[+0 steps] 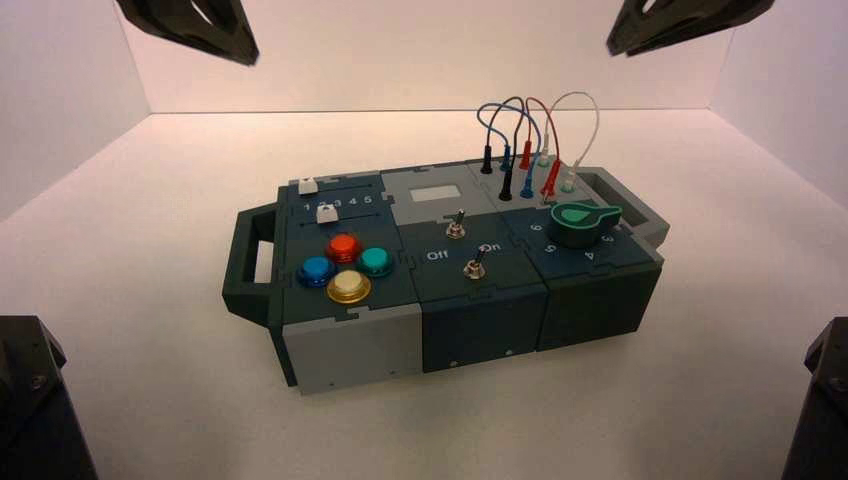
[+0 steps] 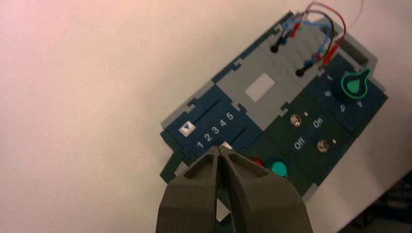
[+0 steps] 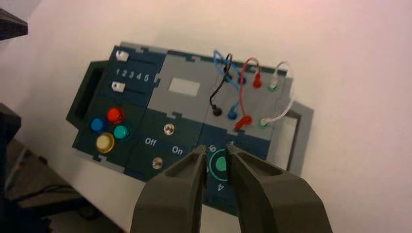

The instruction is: Pull the black wire.

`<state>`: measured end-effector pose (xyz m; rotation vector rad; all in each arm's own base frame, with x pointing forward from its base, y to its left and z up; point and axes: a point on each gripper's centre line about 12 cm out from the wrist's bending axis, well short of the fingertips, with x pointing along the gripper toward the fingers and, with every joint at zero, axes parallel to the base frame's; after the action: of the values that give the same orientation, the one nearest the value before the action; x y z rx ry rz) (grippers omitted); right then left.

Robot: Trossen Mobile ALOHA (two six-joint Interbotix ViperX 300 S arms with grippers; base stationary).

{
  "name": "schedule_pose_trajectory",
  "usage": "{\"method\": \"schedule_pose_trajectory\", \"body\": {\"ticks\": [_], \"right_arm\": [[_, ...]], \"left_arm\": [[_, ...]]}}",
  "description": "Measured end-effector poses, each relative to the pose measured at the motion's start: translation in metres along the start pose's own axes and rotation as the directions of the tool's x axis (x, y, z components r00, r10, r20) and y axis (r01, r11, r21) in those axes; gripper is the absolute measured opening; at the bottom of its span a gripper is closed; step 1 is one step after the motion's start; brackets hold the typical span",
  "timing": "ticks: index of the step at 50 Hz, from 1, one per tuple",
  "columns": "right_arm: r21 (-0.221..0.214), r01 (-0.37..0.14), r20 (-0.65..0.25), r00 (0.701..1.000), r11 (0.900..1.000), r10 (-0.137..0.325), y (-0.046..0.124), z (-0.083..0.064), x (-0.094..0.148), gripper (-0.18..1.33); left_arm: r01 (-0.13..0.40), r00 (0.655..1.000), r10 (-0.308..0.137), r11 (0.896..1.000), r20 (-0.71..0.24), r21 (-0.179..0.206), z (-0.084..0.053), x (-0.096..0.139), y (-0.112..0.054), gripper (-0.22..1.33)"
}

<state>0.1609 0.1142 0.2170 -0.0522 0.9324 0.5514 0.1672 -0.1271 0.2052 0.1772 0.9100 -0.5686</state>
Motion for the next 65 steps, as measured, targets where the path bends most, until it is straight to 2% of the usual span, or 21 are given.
{"method": "schedule_pose_trajectory", "body": {"ticks": [5,16,25,32,43,65], "right_arm": [[0.009,-0.002,-0.038,0.999,1.0000,0.003,0.001,0.000,0.008,0.59],[0.003,-0.014,-0.118,0.993,0.9999,0.014,0.006,-0.001,0.025,0.59],[-0.006,-0.033,-0.186,0.982,0.9995,0.031,0.014,-0.001,0.041,0.61],[-0.010,-0.041,-0.223,0.974,0.9991,0.037,0.019,-0.001,0.051,0.65],[0.001,-0.028,-0.251,0.968,0.9996,0.027,0.017,0.000,0.066,0.66],[0.013,0.005,-0.298,0.954,0.9999,-0.001,0.014,0.005,0.109,0.66]], "left_arm": [[0.010,1.000,-0.010,1.000,-0.020,0.014,0.002,0.005,-0.004,-0.16],[0.029,0.998,-0.027,0.999,-0.051,0.039,0.010,0.013,-0.013,-0.16],[0.054,0.996,-0.049,0.996,-0.075,0.075,0.015,0.020,-0.025,-0.16],[0.080,0.992,-0.070,0.992,-0.103,0.097,0.012,0.025,-0.034,-0.16],[0.111,0.988,-0.097,0.987,-0.124,0.114,0.007,0.027,-0.045,-0.16],[0.111,0.987,-0.096,0.987,-0.127,0.117,0.003,0.026,-0.044,-0.16]]}}
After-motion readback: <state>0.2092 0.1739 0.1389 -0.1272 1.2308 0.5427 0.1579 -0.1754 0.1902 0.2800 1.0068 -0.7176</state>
